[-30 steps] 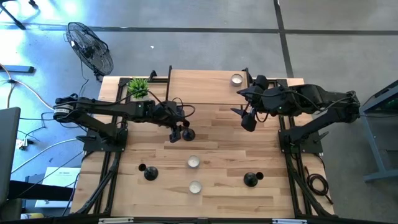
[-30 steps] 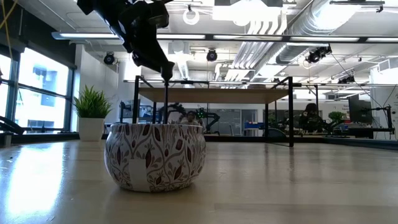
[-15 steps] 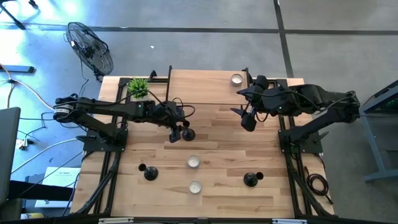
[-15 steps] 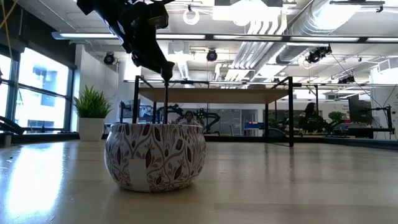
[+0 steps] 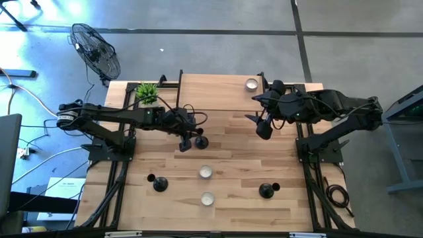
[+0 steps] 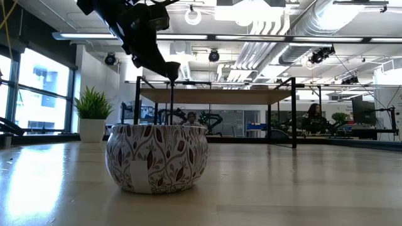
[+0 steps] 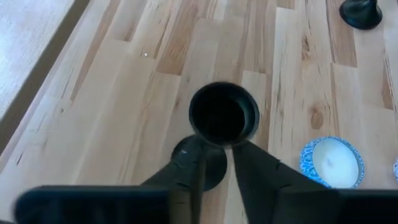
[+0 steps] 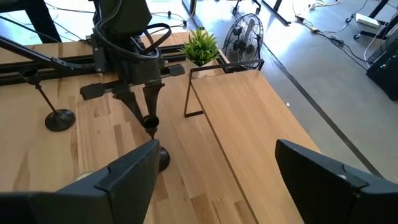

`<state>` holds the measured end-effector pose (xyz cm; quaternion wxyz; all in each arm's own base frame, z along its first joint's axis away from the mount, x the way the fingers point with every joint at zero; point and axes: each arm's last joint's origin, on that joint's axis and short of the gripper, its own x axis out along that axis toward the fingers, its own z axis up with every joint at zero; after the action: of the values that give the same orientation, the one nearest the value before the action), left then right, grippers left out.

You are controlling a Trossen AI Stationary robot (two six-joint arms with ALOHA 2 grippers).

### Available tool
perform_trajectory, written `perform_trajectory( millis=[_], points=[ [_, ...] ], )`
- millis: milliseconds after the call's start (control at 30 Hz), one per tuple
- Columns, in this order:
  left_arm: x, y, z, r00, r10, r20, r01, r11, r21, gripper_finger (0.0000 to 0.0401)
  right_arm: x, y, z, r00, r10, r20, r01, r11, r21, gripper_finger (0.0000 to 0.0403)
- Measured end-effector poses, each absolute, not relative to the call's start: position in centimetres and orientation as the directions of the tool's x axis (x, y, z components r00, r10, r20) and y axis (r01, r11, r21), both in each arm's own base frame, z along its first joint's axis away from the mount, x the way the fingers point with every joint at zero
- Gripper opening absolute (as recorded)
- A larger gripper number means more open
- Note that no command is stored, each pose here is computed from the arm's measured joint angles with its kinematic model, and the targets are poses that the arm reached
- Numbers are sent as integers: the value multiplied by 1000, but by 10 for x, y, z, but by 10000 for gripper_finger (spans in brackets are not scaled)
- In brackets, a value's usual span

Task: Pick & Place candle stick holders
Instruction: Put the top candle holder on the shelf

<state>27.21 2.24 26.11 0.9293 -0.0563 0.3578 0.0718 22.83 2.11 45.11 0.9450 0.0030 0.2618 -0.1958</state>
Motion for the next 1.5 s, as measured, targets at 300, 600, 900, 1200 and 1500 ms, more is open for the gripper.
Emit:
perform_trajectory(
  millis=[300, 600, 900, 1200, 1500],
  points=[
    [272, 22, 261, 734, 94, -673, -159, 987, -37, 10, 228, 21, 451, 786, -369, -496, 372, 923, -98, 312],
    [272, 22, 261, 734, 94, -672, -160, 986, -37, 1, 228, 21, 451, 784, -369, -499, 371, 923, -101, 312],
    [272, 22, 261, 734, 95, -673, -161, 986, -36, 1, 228, 21, 451, 784, -369, -499, 371, 923, -100, 312],
    [272, 22, 261, 734, 95, -673, -161, 986, -36, 0, 228, 21, 451, 784, -369, -499, 368, 924, -106, 312],
    [272, 22, 261, 738, 81, -670, -177, 981, -76, 0, 228, 21, 451, 783, -369, -501, 369, 923, -104, 312]
  ],
)
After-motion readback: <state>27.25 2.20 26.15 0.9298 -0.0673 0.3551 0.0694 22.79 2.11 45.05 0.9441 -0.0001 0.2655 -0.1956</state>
